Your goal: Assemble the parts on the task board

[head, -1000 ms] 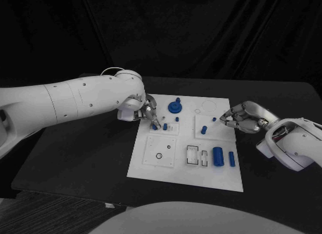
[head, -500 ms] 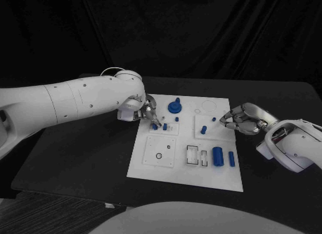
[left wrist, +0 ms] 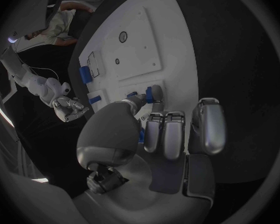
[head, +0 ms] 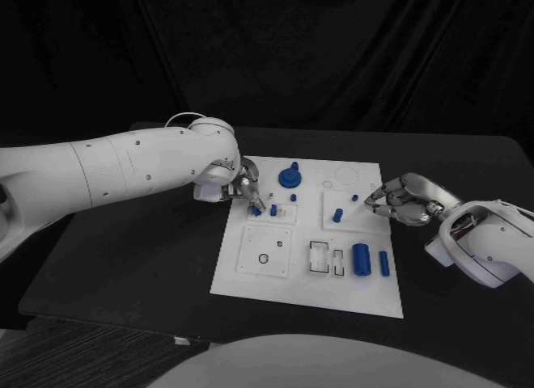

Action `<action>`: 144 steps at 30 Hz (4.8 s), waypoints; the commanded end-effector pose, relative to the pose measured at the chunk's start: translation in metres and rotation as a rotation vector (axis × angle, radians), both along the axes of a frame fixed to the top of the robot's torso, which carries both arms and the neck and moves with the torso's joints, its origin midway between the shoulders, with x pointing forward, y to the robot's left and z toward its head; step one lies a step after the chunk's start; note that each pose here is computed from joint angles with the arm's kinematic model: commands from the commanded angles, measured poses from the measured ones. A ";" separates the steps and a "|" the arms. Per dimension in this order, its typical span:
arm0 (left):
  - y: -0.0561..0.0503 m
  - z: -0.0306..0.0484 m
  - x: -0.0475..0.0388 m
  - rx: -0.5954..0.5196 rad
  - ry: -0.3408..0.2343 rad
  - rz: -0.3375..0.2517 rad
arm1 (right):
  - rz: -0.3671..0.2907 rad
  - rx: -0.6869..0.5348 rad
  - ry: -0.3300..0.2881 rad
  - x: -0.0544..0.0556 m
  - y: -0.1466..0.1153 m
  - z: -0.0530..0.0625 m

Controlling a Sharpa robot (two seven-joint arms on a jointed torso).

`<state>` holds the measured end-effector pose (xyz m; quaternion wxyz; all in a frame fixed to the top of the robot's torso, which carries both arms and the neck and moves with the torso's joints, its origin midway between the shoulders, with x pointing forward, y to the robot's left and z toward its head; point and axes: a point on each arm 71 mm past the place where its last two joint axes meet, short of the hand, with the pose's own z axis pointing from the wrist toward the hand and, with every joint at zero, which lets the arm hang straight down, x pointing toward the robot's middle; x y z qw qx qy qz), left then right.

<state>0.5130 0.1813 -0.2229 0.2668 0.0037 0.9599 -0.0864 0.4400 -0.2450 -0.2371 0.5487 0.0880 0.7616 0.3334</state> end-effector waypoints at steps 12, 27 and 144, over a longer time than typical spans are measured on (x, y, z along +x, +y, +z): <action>0.006 -0.0027 -0.0095 -0.048 -0.059 0.044 | -0.011 -0.019 0.028 0.000 -0.001 -0.005; 0.012 0.0048 -0.0224 -0.071 -0.169 0.056 | -0.013 -0.023 0.034 0.000 -0.002 -0.006; 0.004 -0.0116 -0.0229 -0.032 -0.113 0.026 | -0.015 -0.025 0.044 -0.002 -0.002 -0.010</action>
